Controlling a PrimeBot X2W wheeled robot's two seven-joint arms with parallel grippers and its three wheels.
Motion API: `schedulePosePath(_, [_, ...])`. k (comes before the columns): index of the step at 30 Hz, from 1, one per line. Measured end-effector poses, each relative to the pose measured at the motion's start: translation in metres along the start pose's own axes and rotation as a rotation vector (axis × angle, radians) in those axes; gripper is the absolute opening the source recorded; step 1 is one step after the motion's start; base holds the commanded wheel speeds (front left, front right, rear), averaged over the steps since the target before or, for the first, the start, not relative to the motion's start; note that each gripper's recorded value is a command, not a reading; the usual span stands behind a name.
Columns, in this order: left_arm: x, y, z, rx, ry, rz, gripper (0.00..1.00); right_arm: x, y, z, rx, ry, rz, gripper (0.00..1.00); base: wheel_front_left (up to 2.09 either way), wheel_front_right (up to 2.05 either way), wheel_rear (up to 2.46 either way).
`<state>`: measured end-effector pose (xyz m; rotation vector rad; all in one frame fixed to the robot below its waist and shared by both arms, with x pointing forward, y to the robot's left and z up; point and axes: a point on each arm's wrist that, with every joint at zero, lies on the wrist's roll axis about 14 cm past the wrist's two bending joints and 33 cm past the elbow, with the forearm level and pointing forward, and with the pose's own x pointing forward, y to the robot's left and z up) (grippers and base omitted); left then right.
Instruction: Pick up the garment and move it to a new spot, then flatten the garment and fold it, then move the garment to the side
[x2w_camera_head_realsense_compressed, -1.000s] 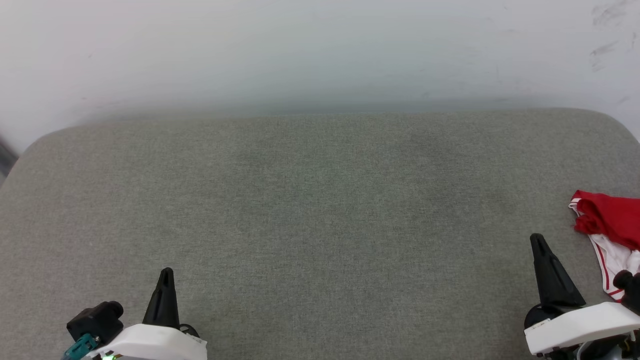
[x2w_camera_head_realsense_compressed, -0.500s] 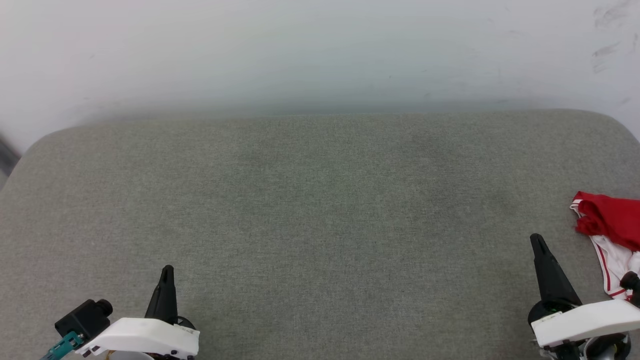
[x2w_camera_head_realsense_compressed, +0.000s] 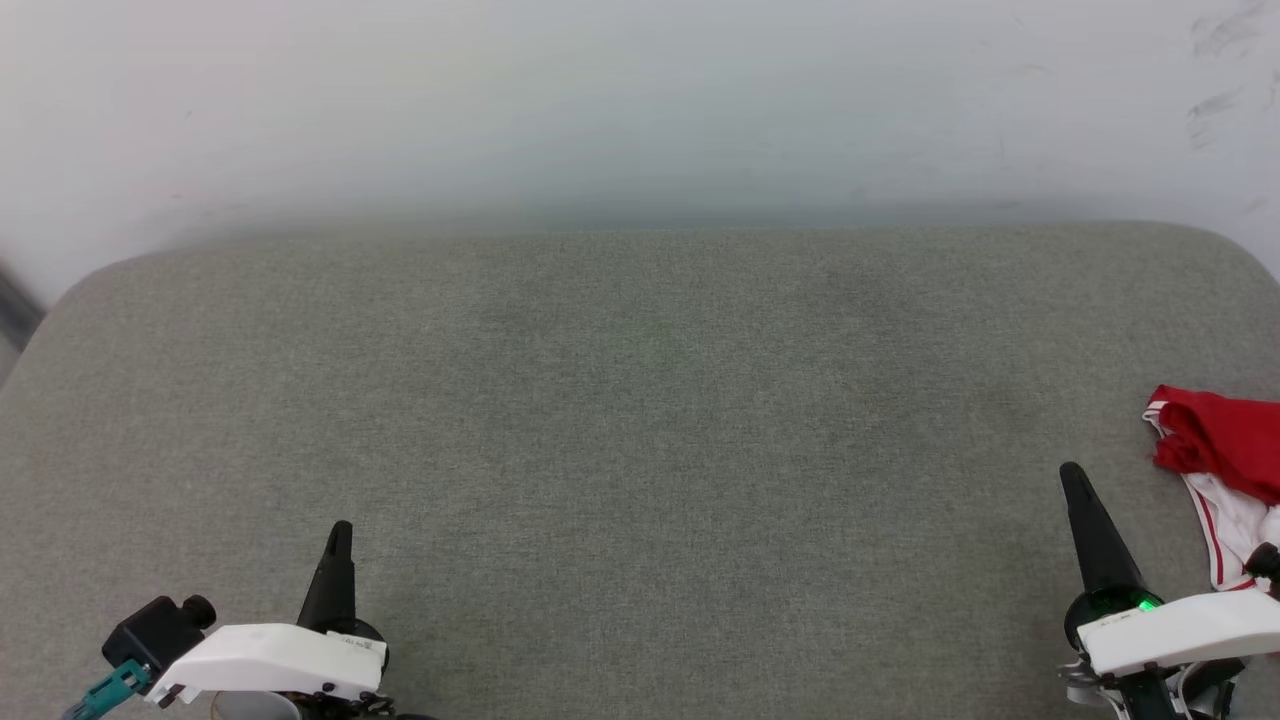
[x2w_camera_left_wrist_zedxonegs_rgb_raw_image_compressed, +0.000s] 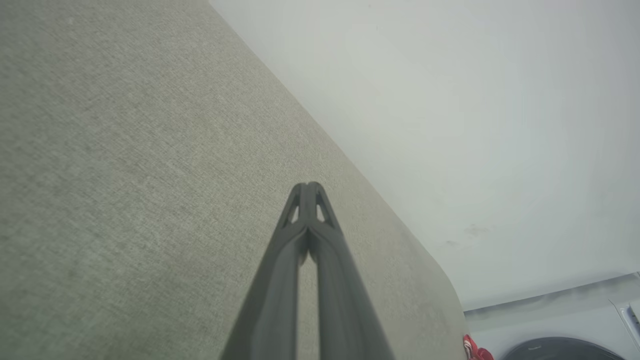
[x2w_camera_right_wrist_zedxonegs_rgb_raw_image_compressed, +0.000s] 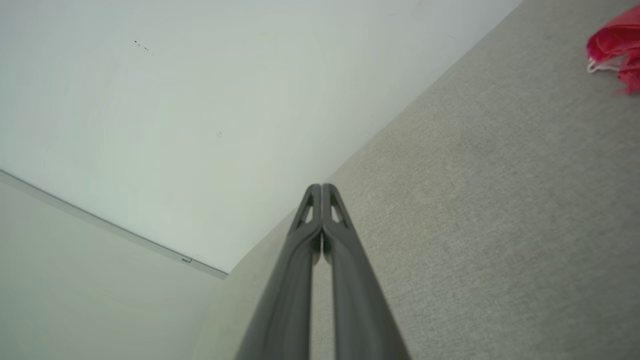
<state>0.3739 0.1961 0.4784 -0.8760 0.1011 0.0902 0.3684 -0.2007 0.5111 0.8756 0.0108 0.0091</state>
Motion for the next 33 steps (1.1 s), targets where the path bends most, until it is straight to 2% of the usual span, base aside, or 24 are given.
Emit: schedulePosePath(33, [0.0067,-0.0072,0.0073,-0.358,0.010,-0.041,0.00,0.0102,-0.0037,-0.0020,0.355,-0.004,-0.010,0.00,0.00,0.00,0.00])
